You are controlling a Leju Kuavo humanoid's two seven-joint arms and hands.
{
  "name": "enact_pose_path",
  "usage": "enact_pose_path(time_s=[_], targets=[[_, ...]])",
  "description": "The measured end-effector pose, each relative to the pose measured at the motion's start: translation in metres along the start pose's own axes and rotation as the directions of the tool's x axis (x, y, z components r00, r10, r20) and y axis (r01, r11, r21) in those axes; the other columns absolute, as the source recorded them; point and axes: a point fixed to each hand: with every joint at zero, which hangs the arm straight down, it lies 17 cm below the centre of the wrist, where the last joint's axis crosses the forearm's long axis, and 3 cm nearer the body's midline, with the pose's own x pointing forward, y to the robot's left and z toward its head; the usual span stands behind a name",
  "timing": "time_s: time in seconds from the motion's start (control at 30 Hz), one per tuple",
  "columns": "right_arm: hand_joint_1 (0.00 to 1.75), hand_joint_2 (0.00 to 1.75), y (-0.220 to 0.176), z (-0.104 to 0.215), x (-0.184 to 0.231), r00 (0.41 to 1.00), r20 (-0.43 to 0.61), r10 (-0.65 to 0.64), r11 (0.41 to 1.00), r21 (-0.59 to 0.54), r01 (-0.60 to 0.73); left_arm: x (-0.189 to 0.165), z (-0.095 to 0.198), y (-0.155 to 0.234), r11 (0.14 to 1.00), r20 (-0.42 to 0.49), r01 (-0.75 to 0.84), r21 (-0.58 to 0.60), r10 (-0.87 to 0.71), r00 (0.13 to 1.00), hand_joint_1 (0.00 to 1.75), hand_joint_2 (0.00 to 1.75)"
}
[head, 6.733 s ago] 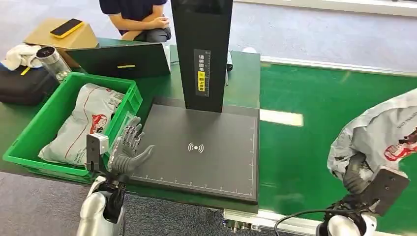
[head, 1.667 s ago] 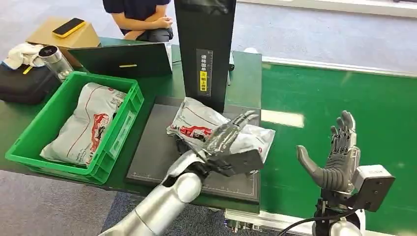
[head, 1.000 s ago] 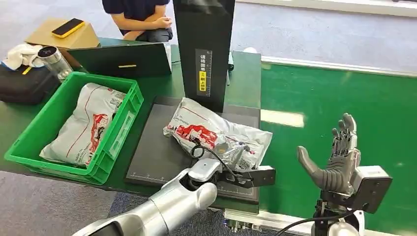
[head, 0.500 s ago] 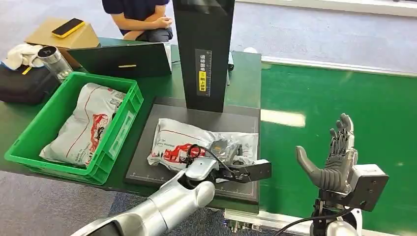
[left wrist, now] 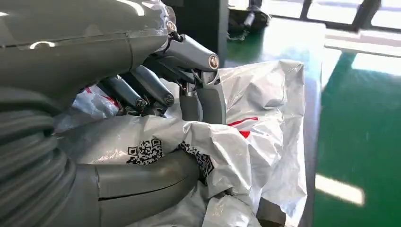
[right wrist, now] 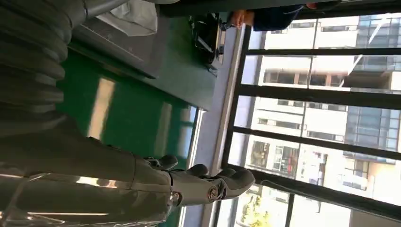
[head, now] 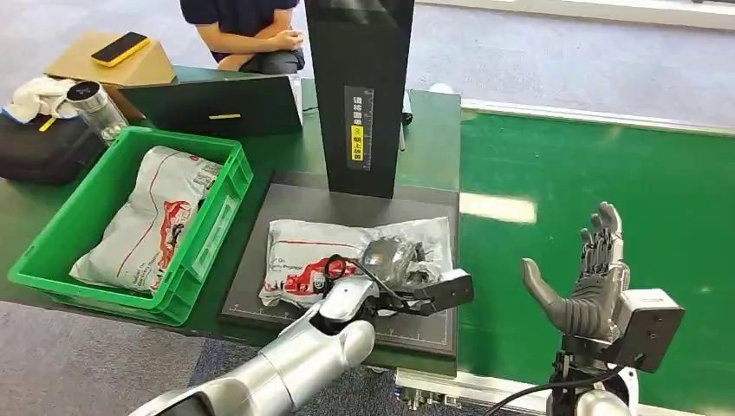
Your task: Moved the parcel from conveyor to table for the left to box.
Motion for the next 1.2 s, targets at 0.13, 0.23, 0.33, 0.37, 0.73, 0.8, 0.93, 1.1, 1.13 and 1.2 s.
enact_pose_path(time_s=[0.13,0.23,0.33,0.37,0.73,0.8,0.93,1.1,1.13,1.2], targets=[[0.0,1.75,-0.002,0.0,0.0,1.0,-0.002,-0.009,1.0,-0.007,0.009,-0.013,0.001,0.031,0.986,-0.014,-0.02,0.167,0.023,1.0,1.75,1.75],[0.0,1.75,-0.004,0.0,0.0,1.0,-0.002,-0.015,1.0,-0.015,0.015,-0.03,0.006,0.055,0.963,-0.027,-0.002,0.271,0.009,1.0,1.75,1.75],[0.0,1.75,-0.007,0.0,-0.001,1.0,-0.003,-0.02,0.999,-0.026,0.02,-0.057,0.015,0.079,0.93,-0.075,0.054,0.363,-0.028,0.997,1.75,1.75],[0.0,1.75,-0.007,0.0,-0.001,1.0,-0.002,-0.02,0.999,-0.029,0.02,-0.067,0.02,0.089,0.913,-0.094,0.09,0.398,-0.057,0.994,1.75,1.75],[0.0,1.75,-0.035,0.017,-0.007,0.999,-0.032,-0.005,0.995,-0.1,0.002,-0.159,0.102,0.214,0.661,-0.301,0.379,0.647,-0.236,0.924,1.75,1.75],[0.0,1.75,-0.038,0.021,-0.008,0.999,-0.037,-0.003,0.995,-0.104,-0.001,-0.18,0.128,0.24,0.602,-0.363,0.418,0.68,-0.219,0.906,1.75,1.75],[0.0,1.75,-0.041,0.023,-0.009,0.999,-0.041,0.003,0.993,-0.114,-0.008,-0.208,0.175,0.275,0.507,-0.447,0.478,0.717,-0.192,0.874,1.75,1.75],[0.0,1.75,-0.045,0.029,-0.011,0.999,-0.052,0.01,0.993,-0.121,-0.017,-0.223,0.234,0.316,0.366,-0.522,0.545,0.754,-0.168,0.836,1.75,1.75],[0.0,1.75,-0.046,0.03,-0.011,0.998,-0.054,0.013,0.992,-0.123,-0.019,-0.223,0.243,0.324,0.342,-0.532,0.554,0.759,-0.165,0.83,1.75,1.75],[0.0,1.75,-0.048,0.031,-0.011,0.998,-0.055,0.019,0.991,-0.13,-0.026,-0.224,0.264,0.341,0.286,-0.559,0.58,0.763,-0.159,0.814,1.75,1.75]])
